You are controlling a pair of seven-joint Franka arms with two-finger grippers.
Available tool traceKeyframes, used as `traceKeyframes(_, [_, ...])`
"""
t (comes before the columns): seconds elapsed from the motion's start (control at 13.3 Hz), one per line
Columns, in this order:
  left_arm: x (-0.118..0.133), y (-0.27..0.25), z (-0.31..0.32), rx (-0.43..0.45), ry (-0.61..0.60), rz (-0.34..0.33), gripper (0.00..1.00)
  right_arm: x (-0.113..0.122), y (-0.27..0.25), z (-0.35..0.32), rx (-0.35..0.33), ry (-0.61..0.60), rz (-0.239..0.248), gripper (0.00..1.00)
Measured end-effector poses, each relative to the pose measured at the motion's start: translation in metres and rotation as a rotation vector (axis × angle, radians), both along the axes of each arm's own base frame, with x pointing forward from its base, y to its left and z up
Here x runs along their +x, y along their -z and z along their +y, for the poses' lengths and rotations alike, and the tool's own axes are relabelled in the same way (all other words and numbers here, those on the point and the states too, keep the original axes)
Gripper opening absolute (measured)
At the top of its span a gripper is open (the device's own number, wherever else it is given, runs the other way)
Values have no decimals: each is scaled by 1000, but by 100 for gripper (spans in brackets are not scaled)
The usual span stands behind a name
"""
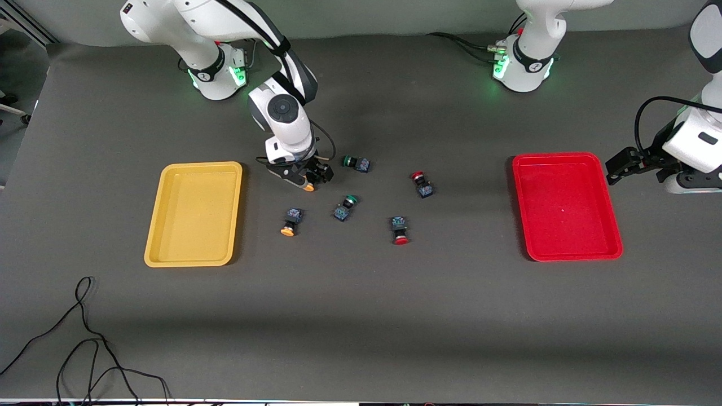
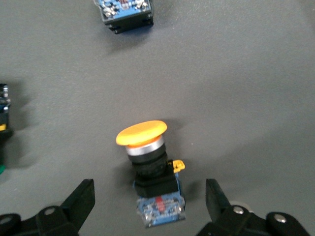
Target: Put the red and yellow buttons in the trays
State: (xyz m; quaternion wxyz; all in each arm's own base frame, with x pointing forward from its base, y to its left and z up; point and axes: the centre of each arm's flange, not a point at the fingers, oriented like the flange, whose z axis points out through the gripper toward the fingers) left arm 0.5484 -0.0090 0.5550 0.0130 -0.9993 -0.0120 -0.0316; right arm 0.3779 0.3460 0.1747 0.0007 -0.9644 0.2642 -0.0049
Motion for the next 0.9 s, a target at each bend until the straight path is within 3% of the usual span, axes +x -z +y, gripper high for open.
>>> traceKeyframes(0.08, [-1,5,0,0,0,11,100,0,3,0,-2,1,0,93])
traceKeyframes(0.38, [-10,48,-25,-47,0,75,100,3,2,1,1,-5,-5,48])
traceKeyframes(0.45, [-13,63,-40,-55,-2,76,100,4,0,1,2,-7,-7,42])
traceKeyframes(0.68, [-29,118,-99,-62,-37,55,100,19,-22,10,-16,-6,23,42])
traceKeyframes(0.9, [-57,184,-170,-65,-111,63,100,62,-101,14,-52,-28,91,42])
